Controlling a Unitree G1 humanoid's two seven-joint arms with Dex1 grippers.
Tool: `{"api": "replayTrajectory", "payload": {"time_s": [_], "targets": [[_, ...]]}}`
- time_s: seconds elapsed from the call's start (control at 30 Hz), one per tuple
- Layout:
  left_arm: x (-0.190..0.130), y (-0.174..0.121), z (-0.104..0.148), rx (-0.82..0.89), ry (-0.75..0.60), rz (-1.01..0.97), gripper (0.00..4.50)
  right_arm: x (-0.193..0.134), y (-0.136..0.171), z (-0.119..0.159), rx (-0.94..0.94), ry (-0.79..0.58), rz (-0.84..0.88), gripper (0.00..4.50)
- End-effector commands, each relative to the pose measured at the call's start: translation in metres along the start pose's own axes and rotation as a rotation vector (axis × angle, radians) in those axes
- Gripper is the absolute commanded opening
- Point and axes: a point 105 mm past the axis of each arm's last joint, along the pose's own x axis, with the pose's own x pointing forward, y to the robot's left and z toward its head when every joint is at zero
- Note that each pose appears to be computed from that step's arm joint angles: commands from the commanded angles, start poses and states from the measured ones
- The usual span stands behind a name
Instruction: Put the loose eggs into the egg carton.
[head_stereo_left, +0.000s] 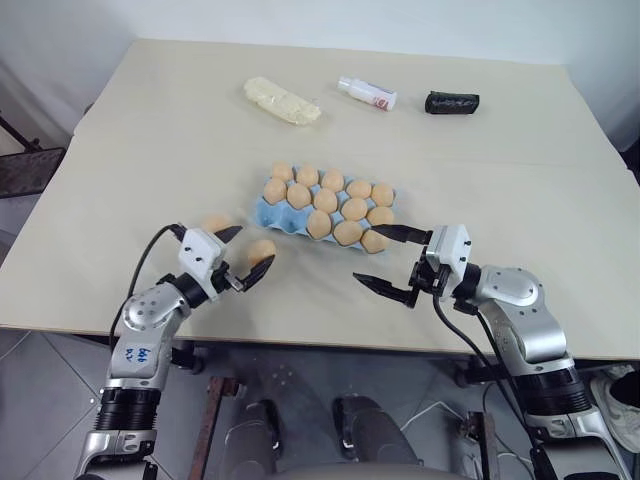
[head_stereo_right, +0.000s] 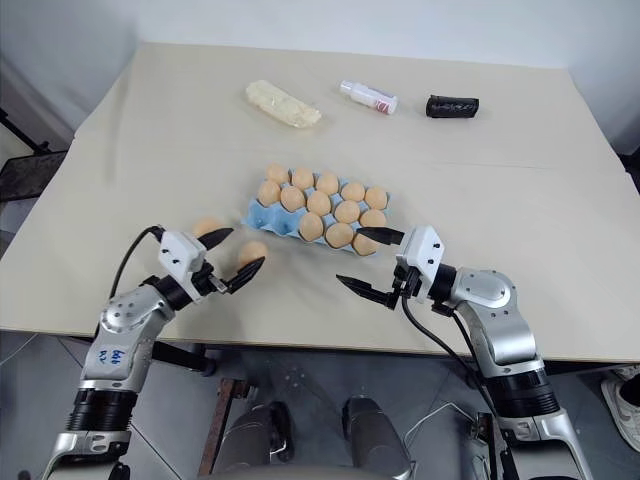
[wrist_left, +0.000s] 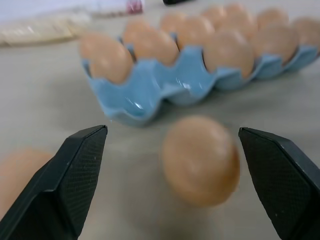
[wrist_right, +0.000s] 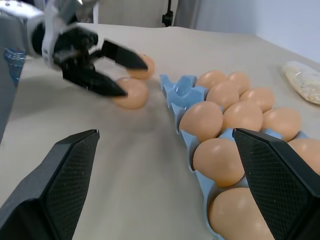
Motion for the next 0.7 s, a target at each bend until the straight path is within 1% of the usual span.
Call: {"api": "replayTrajectory", "payload": {"time_s": [0.03, 0.07, 0.17, 0.27, 0.33, 0.37, 0.4, 0.43, 0.53, 0.7], "targets": [[0.008, 0.002, 0.0, 0.003, 0.017, 0.021, 4.48, -0.001, 0.0, 0.012, -0.044, -0.039, -0.022, 4.5], [0.011, 0.0, -0.001, -0.009, 0.017, 0.014, 4.48, -0.002, 0.0, 0.012, -0.043, -0.04, -0.026, 4.5], [0.016, -0.003, -0.001, -0.011, 0.02, 0.005, 3.91, -0.001, 0.0, 0.012, -0.041, -0.042, -0.033, 4.5], [0.023, -0.01, 0.001, -0.02, 0.006, -0.024, 2.97, 0.0, 0.001, 0.011, -0.039, -0.045, -0.038, 4.5], [0.025, -0.014, 0.005, -0.023, -0.007, -0.041, 2.26, 0.001, 0.002, 0.011, -0.037, -0.046, -0.039, 4.5], [0.026, -0.015, 0.01, -0.019, -0.027, -0.044, 1.98, 0.001, 0.002, 0.011, -0.037, -0.047, -0.04, 4.5], [0.026, -0.015, 0.013, -0.016, -0.041, -0.045, 1.79, 0.001, 0.002, 0.011, -0.036, -0.048, -0.04, 4.5], [0.027, -0.016, 0.025, -0.009, -0.09, -0.053, 1.71, 0.001, 0.003, 0.011, -0.036, -0.046, -0.041, 4.5], [0.033, -0.017, 0.047, 0.01, -0.172, -0.076, 1.71, 0.0, 0.003, 0.01, -0.035, -0.044, -0.047, 4.5], [0.065, -0.017, 0.059, 0.032, -0.184, -0.094, 1.71, 0.0, 0.002, 0.011, -0.037, -0.044, -0.062, 4.5]]}}
